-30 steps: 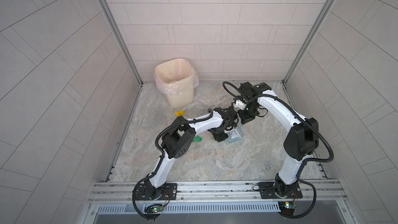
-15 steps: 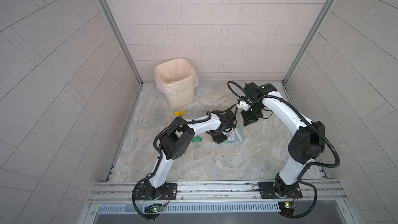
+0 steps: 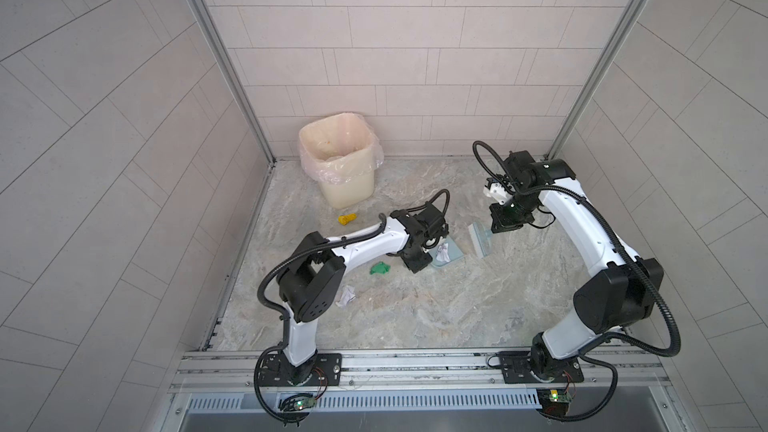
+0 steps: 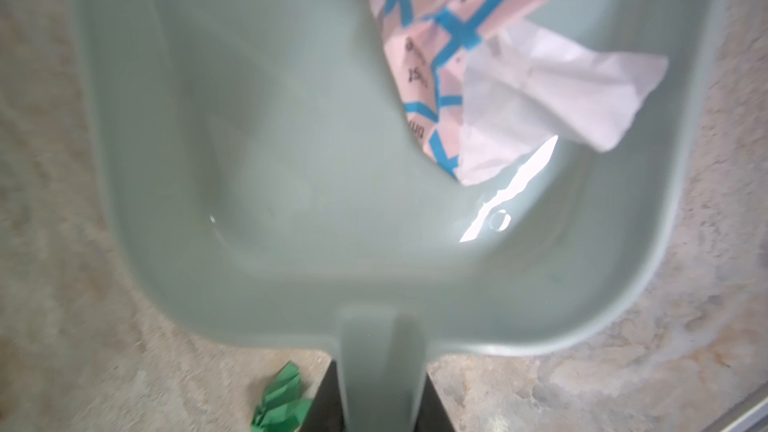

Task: Sweep away the paper scraps from the table
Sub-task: 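Lift the dustpan with the printed scrap toward the bin while the right brush withdraws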

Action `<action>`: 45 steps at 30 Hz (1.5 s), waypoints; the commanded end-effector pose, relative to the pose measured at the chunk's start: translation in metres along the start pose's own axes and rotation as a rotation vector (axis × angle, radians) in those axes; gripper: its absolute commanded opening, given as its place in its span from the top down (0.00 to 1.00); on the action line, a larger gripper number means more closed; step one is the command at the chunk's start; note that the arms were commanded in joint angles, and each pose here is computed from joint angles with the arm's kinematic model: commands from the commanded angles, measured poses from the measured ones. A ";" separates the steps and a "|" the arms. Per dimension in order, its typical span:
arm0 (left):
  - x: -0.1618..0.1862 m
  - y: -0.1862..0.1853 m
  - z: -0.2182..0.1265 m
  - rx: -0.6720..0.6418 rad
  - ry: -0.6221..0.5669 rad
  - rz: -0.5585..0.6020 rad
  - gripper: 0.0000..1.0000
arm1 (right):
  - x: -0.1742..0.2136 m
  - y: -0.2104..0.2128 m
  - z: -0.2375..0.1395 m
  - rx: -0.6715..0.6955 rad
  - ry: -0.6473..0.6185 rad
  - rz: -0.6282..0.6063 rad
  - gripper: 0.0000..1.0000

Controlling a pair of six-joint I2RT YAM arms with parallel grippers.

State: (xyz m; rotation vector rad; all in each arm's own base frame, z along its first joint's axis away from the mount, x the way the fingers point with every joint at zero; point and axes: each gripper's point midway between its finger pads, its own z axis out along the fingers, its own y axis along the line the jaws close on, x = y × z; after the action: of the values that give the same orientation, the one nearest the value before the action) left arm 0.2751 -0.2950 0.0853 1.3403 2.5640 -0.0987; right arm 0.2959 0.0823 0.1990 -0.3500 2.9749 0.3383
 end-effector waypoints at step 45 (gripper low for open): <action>0.097 0.355 -0.259 -0.879 0.080 -0.509 1.00 | 0.004 0.007 0.004 -0.084 -0.005 -0.001 1.00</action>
State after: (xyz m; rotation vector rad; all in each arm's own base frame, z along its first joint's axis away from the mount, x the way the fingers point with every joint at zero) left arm 0.4639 0.0208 0.3155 0.3291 2.4745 0.7102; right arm 0.2967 0.0888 0.1850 -0.3346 2.9712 0.4473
